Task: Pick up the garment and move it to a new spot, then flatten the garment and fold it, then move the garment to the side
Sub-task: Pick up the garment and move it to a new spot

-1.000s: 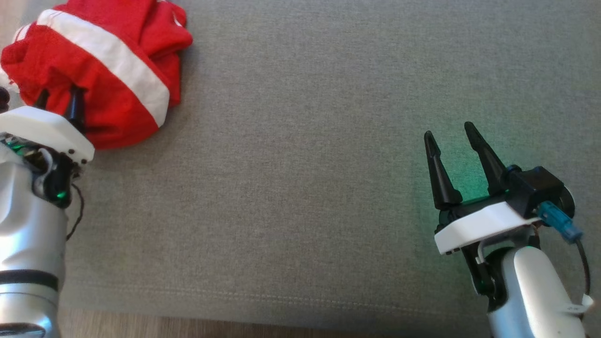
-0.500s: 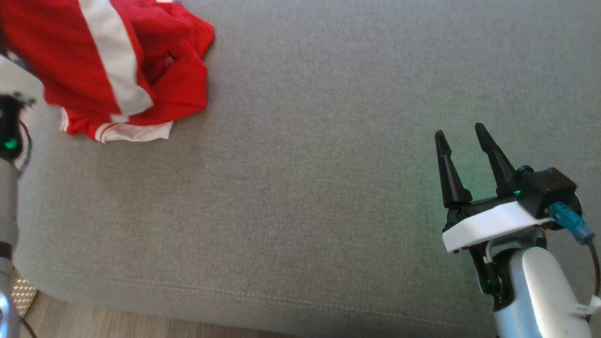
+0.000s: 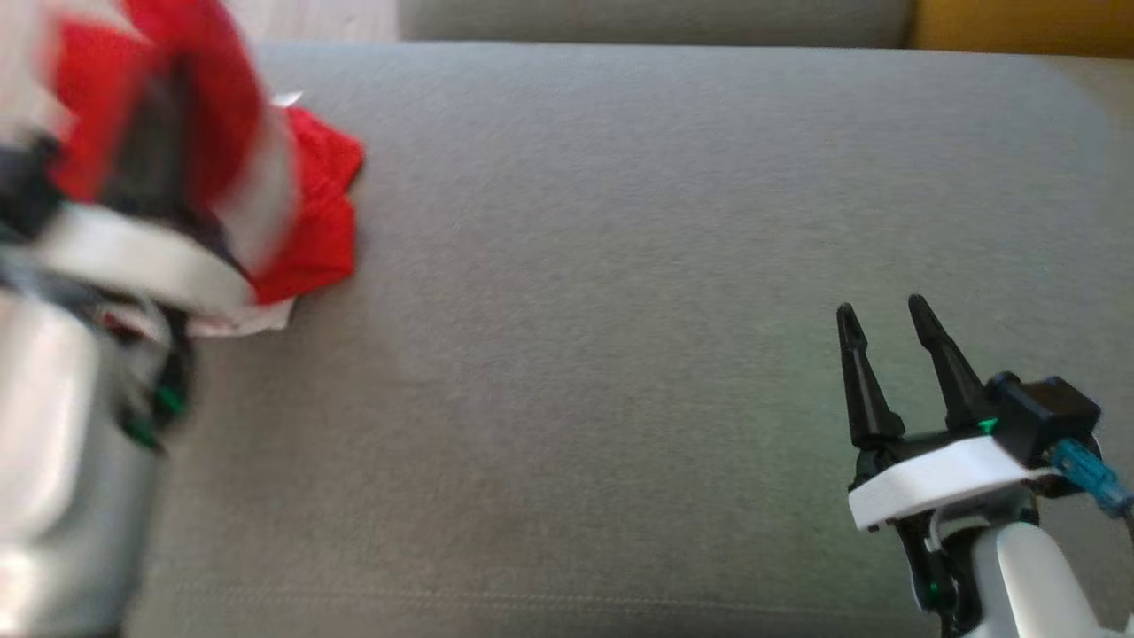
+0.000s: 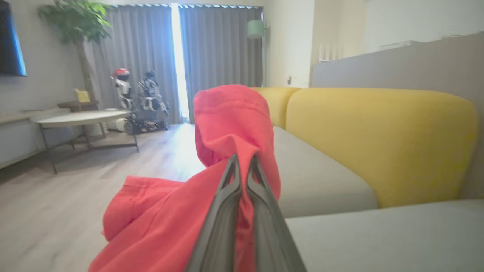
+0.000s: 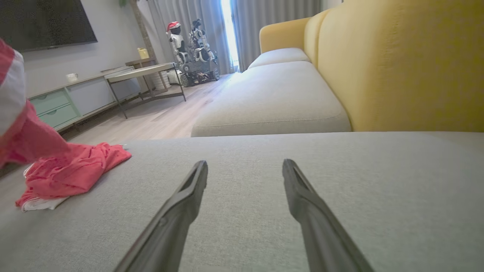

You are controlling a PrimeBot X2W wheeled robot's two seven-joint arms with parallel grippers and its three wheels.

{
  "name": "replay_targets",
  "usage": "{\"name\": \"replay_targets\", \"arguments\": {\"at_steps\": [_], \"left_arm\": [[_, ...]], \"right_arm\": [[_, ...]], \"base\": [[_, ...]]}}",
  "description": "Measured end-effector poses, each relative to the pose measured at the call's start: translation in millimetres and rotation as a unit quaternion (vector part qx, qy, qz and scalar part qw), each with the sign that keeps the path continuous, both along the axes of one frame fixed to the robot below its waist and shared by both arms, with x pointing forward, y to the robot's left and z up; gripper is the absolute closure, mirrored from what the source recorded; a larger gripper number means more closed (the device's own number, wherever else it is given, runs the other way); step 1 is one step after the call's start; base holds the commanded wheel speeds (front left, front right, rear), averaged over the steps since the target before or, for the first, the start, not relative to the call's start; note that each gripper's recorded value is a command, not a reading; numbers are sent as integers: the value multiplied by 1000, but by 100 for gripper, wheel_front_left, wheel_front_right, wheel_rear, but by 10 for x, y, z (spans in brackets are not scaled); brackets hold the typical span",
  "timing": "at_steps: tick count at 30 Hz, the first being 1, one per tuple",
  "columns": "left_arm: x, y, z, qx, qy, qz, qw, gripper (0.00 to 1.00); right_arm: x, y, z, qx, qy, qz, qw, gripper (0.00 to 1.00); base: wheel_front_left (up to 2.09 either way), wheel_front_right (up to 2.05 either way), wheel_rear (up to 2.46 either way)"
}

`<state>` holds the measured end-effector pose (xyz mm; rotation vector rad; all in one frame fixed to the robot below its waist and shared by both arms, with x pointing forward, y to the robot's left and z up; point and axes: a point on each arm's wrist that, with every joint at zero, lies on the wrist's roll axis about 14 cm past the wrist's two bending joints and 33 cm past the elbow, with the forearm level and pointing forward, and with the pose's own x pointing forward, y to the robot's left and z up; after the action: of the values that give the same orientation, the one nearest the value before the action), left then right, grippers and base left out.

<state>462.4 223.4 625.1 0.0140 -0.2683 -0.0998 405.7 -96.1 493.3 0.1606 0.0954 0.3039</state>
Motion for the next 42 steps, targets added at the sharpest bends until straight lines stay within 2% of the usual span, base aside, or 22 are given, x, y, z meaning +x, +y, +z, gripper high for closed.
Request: {"name": "replay_targets", "arguments": {"at_steps": [5,11,15,21,24,25,27,31,35,37,42], "left_arm": [[-221,-804,-469,-34,66,-84,994,100],[-270,-1646,-725,-54,109,-184,975,100],[-341,-2215,-979,-59,148,-259,953,100],[-176,-2854,-986,-40,142,-343,928,100],[-201,-3143,-1155,-35,168,-384,907,100],[-235,-3209,-1277,-33,184,-395,900,78],[-294,-3275,-1535,-26,218,-404,888,0],[-336,-3295,-1709,-22,235,-410,881,0],[-420,-3191,-1669,-25,221,-402,888,0],[-452,-3064,-1646,-31,214,-382,898,0],[-400,-2530,-1543,-48,193,-289,937,0]], "right_arm": [[-135,-270,88,2,-9,-39,999,0],[-250,-540,127,5,-13,-79,997,0],[-323,-737,82,5,-5,-110,994,0],[-399,-1015,-32,8,8,-156,988,0],[-397,-1123,-103,10,15,-174,985,0],[-397,-1149,-133,11,18,-179,984,0],[-410,-1197,-210,11,27,-188,982,0],[-426,-1243,-305,11,39,-196,980,0],[-394,-1164,-267,16,30,-184,982,0],[-375,-1105,-235,19,25,-174,984,0],[-301,-925,-136,19,11,-143,989,0]], "base": [[0,0,0],[0,0,0],[0,0,0],[0,0,0],[0,0,0],[0,0,0],[0,0,0],[0,0,0],[0,0,0],[0,0,0],[0,0,0]]}}
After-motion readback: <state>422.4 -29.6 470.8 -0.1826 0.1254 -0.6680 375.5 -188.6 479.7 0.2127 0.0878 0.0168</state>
